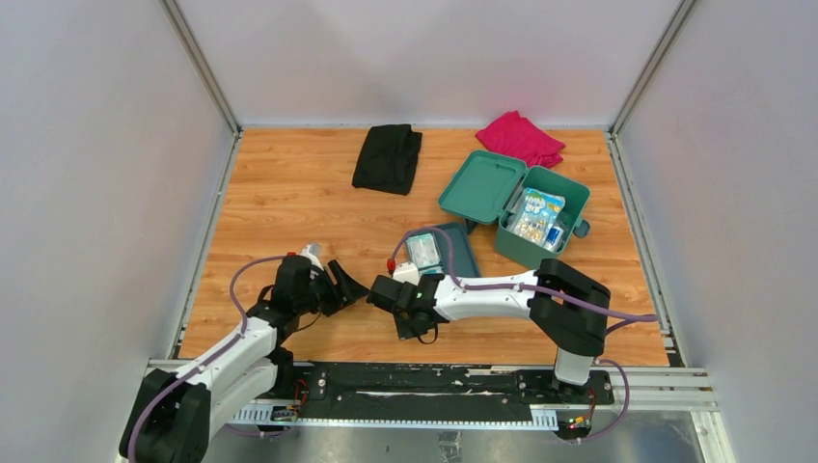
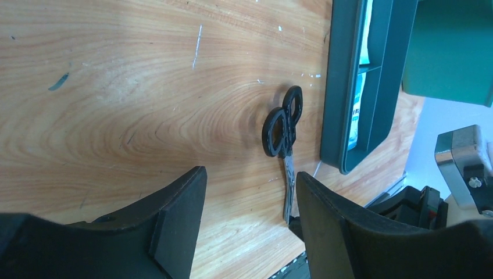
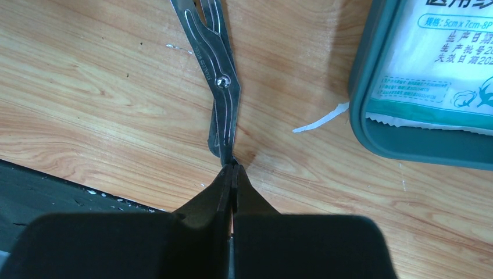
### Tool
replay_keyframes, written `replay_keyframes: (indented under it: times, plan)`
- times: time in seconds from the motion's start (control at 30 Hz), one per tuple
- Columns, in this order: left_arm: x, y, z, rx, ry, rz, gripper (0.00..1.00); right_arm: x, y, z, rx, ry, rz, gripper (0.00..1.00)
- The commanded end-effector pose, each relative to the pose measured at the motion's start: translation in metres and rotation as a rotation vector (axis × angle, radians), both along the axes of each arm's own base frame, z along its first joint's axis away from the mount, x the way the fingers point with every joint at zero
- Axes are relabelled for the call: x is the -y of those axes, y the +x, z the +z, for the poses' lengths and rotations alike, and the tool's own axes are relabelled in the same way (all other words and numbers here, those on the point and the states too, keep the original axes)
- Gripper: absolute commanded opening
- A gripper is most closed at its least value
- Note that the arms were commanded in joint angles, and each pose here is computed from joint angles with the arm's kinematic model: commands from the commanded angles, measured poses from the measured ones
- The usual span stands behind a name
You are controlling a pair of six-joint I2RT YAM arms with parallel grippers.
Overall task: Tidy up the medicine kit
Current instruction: Pick up the scissors from the center of the board.
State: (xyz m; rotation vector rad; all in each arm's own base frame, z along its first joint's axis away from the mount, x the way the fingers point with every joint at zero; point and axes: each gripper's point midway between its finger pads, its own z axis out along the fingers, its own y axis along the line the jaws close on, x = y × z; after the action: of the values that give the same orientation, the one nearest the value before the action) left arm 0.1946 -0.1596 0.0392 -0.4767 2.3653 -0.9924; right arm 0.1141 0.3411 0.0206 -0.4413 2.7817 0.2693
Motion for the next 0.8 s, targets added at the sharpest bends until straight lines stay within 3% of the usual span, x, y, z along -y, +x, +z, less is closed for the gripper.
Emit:
replay_keyframes:
  times: [0.0,0.77]
  plan:
    - [0.005,0.004,0.000,0.017,-0.045,0.011,0.63,0.024,0.002,-0.017,-0.003,-0.082,-0.034,0.00]
    - [0.021,0.009,-0.032,-0.103,-0.063,-0.057,0.50,0.018,0.009,-0.008,0.015,-0.058,-0.026,0.00]
